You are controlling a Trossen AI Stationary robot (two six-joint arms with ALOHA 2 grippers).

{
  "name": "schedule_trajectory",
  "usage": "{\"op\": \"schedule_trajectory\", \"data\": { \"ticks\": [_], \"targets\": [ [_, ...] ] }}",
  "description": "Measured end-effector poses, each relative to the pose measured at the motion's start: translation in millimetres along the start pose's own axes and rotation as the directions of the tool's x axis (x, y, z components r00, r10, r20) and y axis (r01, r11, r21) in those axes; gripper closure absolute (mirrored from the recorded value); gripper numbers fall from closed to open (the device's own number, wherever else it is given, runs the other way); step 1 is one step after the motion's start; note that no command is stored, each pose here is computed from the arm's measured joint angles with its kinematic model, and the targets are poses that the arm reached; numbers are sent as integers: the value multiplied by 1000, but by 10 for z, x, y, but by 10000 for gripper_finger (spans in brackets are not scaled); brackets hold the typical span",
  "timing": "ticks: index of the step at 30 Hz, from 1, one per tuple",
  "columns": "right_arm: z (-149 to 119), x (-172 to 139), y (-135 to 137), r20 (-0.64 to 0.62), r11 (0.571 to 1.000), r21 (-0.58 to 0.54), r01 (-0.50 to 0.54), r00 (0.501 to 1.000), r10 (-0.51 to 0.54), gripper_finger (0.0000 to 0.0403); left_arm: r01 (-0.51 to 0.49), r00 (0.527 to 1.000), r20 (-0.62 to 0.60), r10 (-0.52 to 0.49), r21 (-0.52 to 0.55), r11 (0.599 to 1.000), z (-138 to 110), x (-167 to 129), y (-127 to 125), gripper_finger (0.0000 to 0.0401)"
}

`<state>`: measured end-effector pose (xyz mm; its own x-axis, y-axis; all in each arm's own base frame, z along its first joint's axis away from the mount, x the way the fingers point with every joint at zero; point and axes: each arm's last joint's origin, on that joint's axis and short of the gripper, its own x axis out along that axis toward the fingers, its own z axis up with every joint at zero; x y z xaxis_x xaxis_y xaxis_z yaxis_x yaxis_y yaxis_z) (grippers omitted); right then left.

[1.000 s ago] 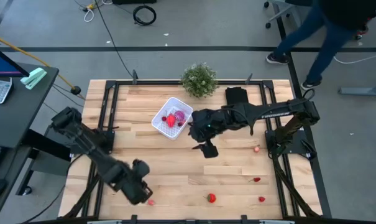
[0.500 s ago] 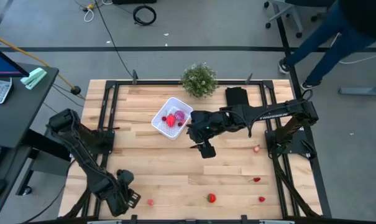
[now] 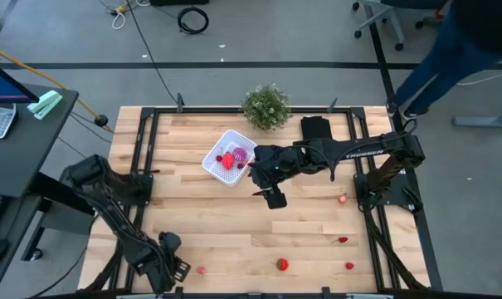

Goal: Pick and placing Produce into tupperware
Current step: Put the red cherry into the white basket

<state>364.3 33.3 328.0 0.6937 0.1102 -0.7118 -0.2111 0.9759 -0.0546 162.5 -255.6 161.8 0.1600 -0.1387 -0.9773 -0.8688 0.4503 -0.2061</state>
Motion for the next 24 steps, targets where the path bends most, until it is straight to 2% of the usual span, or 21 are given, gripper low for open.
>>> {"op": "schedule_trajectory", "data": {
  "ticks": [24],
  "targets": [
    [-69,62,6,-27,1000,6,-3,1000,4,106,12,1000,-8,-12,-17,1000,-22,44,-20,276]
  ]
}}
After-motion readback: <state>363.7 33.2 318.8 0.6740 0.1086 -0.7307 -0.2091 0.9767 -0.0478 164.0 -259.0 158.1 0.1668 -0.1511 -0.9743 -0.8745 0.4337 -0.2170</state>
